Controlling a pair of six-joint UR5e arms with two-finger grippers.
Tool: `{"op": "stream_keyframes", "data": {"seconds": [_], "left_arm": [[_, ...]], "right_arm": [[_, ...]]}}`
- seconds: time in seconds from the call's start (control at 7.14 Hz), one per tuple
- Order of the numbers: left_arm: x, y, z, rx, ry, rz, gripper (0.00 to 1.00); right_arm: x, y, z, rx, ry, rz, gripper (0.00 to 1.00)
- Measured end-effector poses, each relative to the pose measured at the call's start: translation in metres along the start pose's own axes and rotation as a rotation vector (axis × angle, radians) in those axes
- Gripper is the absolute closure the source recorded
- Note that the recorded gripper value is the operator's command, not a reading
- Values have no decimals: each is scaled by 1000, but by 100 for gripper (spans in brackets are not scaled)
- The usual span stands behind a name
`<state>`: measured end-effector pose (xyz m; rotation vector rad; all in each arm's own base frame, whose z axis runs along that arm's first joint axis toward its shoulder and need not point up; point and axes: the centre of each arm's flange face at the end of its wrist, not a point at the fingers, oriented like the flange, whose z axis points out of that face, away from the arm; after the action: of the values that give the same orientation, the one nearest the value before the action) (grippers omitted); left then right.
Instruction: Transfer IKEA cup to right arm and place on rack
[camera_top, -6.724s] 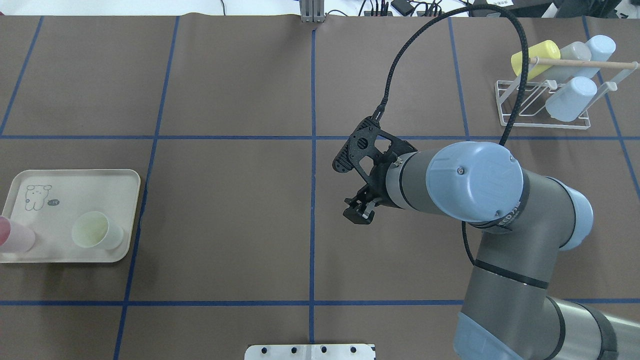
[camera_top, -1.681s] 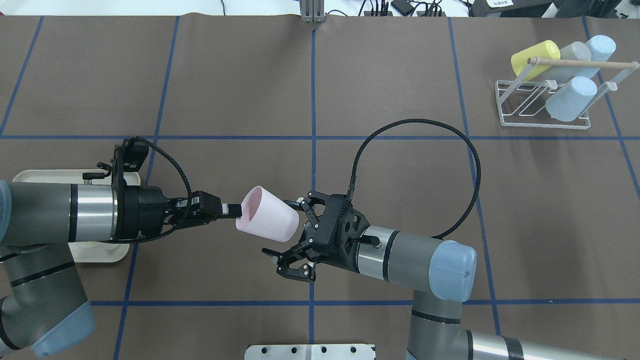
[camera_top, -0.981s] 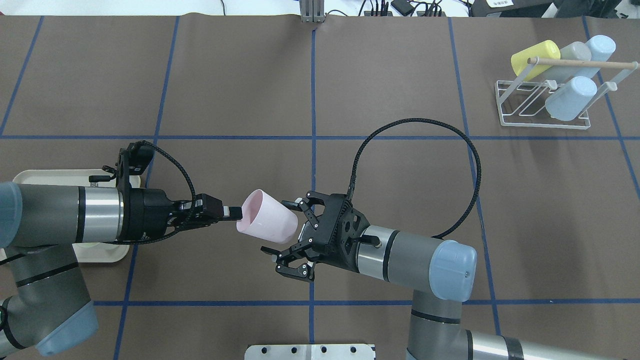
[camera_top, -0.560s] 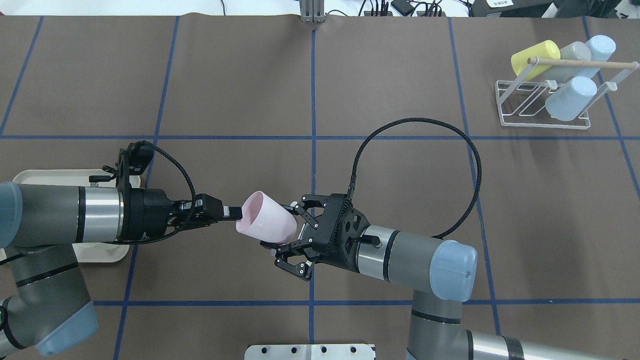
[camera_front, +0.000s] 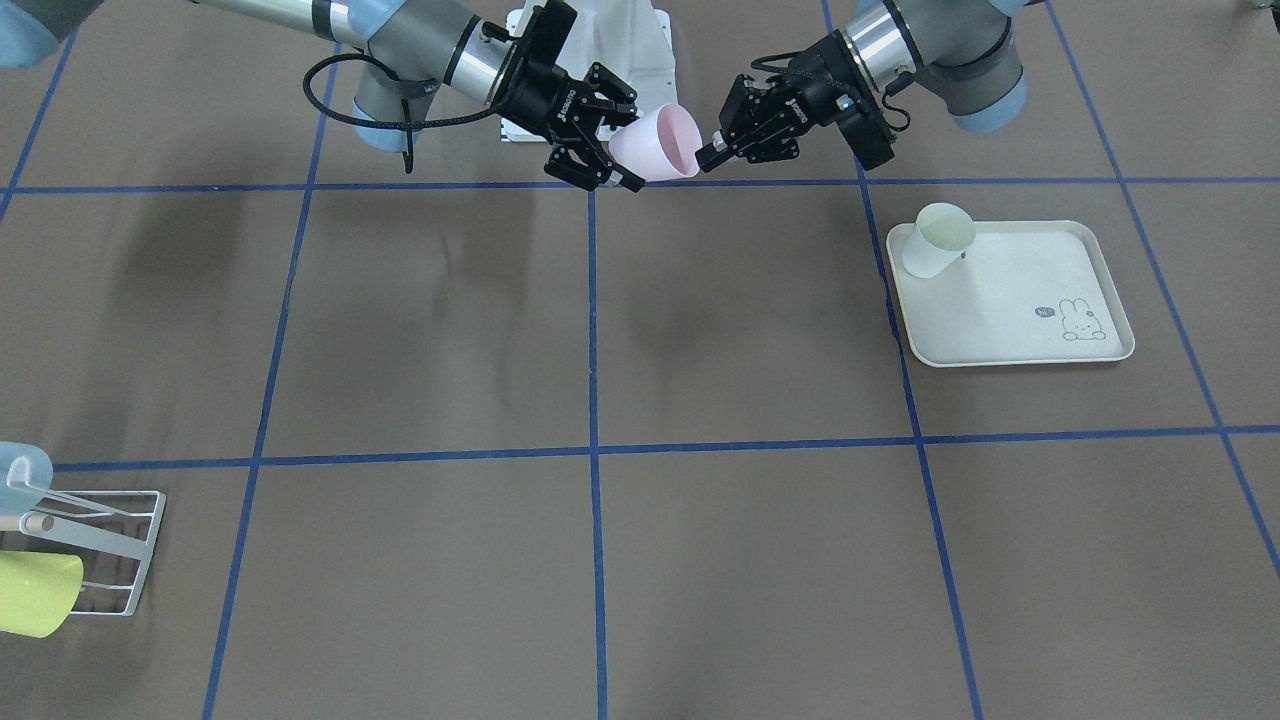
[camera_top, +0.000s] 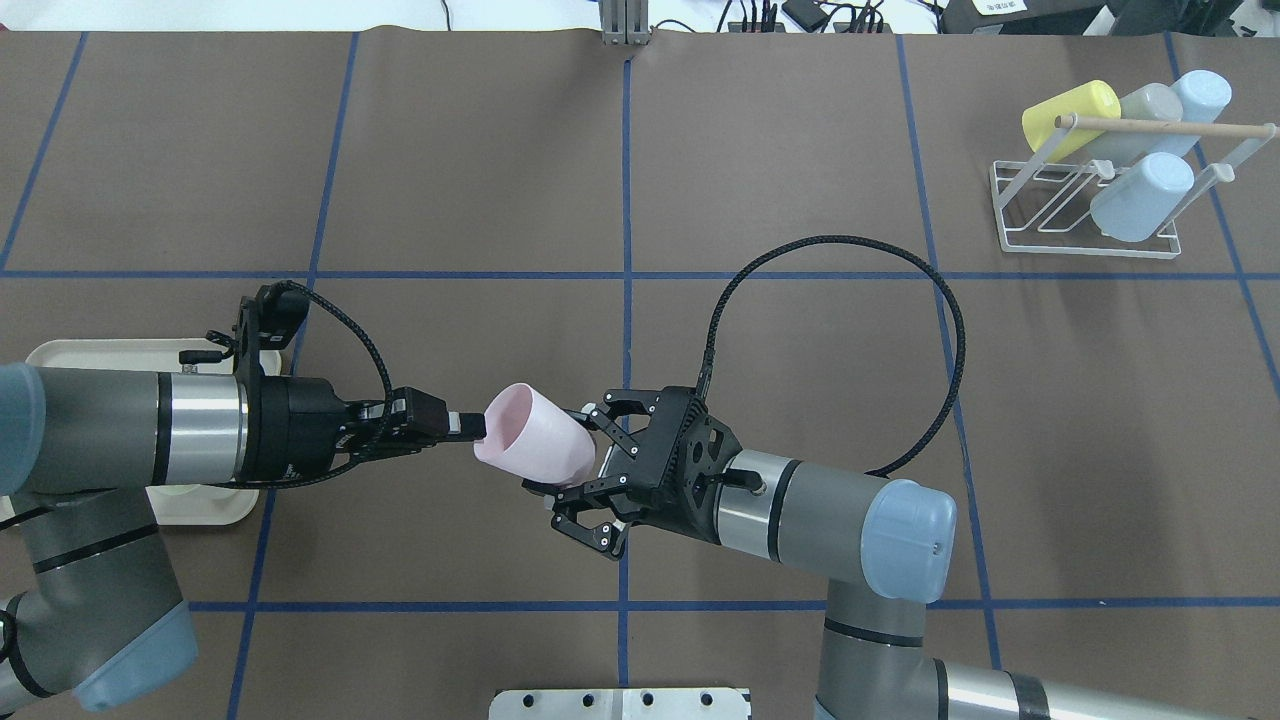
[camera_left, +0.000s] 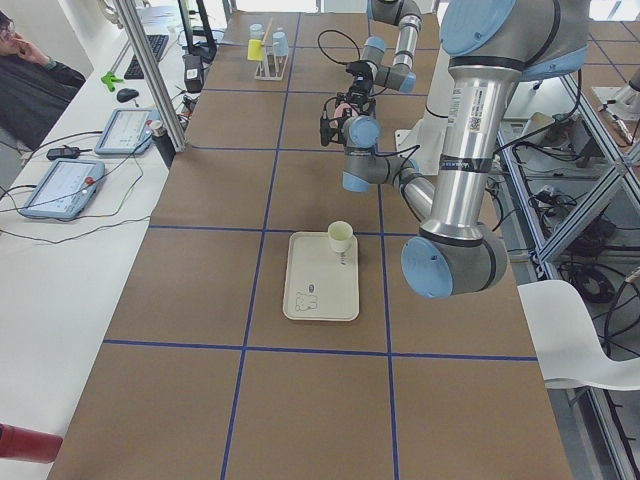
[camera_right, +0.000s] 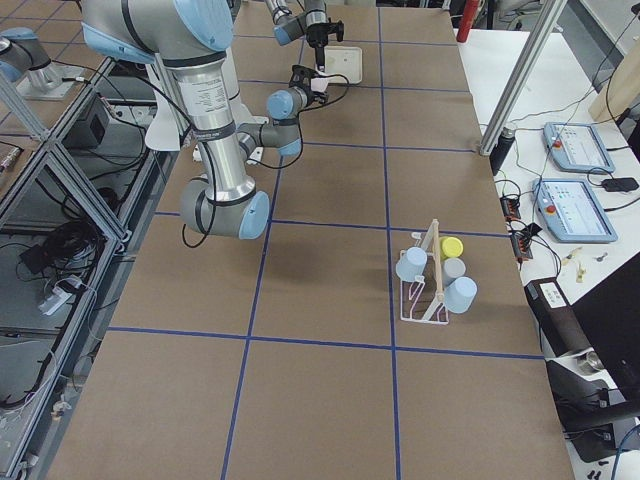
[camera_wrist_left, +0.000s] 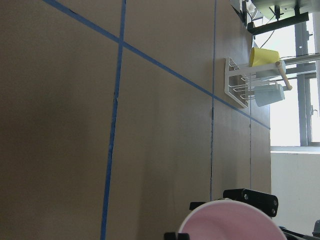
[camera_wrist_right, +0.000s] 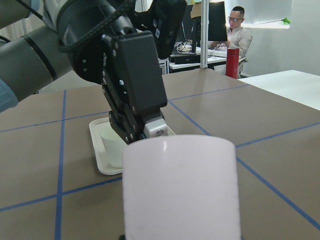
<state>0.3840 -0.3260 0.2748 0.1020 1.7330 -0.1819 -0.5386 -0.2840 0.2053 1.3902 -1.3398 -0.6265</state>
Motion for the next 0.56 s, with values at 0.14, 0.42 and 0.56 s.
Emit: {"op": "stream_keyframes", "data": {"seconds": [0.14,0.42,0.56], "left_arm": [[2,0,-1,2,3,7,0],[2,-6,-8,12,2,19,0],[-6,-11,-17,27,-18,40,0]], "right_arm": [[1,1,0,-2,1,0,100],[2,3,-1,-5,2,-1,100],[4,4,-2,-10,7,-1,100]]}}
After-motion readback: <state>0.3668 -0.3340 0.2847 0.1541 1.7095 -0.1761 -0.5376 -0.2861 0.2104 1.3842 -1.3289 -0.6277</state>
